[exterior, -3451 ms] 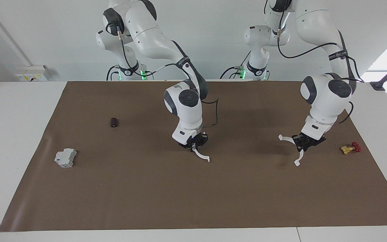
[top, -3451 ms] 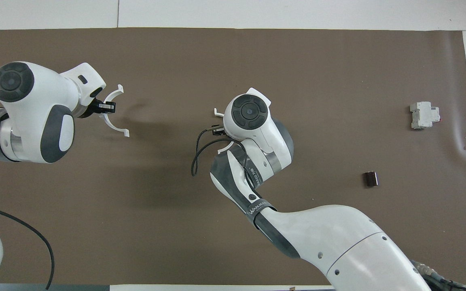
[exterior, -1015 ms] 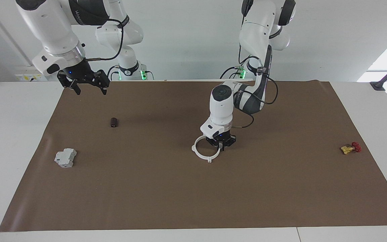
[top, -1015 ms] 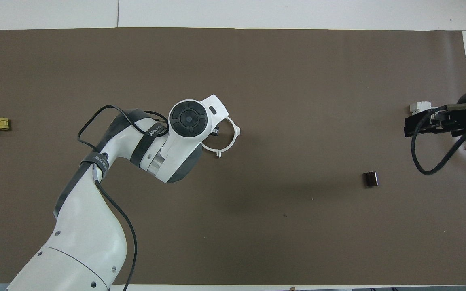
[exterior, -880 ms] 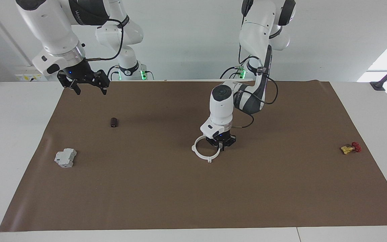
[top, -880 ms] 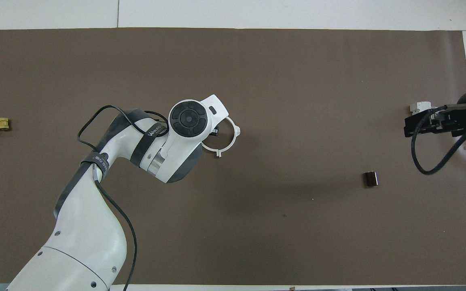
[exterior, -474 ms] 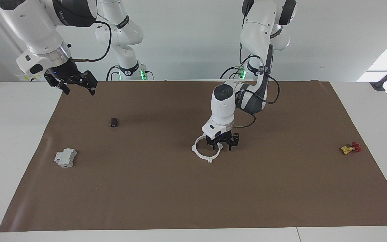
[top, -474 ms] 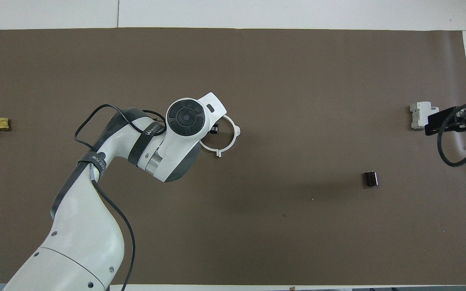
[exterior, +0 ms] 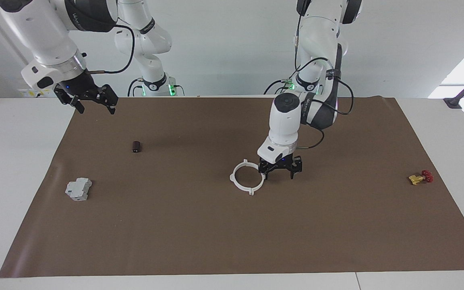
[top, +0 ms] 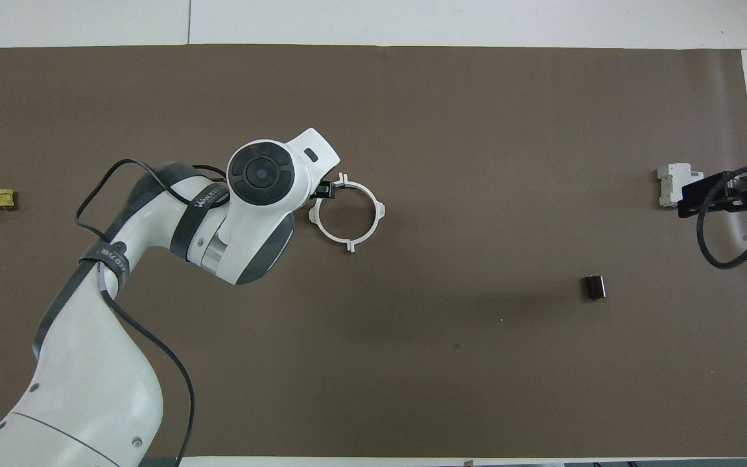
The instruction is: Assemble drain pipe with both arms
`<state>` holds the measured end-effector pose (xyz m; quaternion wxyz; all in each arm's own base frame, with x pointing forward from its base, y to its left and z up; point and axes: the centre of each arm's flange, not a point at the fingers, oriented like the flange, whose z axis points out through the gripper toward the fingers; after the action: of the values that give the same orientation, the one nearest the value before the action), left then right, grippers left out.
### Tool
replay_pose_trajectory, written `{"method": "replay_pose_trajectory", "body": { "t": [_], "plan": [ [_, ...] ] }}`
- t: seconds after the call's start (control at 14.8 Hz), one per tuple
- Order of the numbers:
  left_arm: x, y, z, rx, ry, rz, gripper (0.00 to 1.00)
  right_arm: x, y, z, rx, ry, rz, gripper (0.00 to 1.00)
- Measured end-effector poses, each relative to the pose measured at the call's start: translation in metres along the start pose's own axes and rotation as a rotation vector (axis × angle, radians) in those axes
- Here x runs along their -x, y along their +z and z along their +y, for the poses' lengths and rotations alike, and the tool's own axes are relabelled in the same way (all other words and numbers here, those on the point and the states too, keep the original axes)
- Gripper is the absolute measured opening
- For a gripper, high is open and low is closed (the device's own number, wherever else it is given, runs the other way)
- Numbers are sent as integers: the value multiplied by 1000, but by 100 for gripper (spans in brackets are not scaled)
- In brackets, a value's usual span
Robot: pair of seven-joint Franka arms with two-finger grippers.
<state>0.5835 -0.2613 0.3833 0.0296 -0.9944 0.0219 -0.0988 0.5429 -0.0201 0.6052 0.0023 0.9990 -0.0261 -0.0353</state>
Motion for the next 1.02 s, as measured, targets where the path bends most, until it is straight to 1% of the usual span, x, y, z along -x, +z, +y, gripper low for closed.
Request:
{"method": "replay_pose_trajectory", "body": {
  "t": [0.2, 0.41, 0.61, 0.74, 1.02],
  "plan": [
    [-6, -18, -54, -24, -43, -34, 100, 1, -2, 0, -1, -22, 4, 100],
    [-10, -37, -108, -41, -29, -80, 100, 4, -8, -1, -1, -30, 15, 100],
    [-12, -66, -179, 5, -32, -119, 100, 4, -11, -1, -1, -32, 25, 100],
    [-9, -89, -219, 18, -43, -136, 100, 4, -13, -1, -1, -32, 30, 100],
    [-11, -133, -270, 40, -35, -160, 100, 4, -15, -1, -1, -31, 35, 100]
  ]
}}
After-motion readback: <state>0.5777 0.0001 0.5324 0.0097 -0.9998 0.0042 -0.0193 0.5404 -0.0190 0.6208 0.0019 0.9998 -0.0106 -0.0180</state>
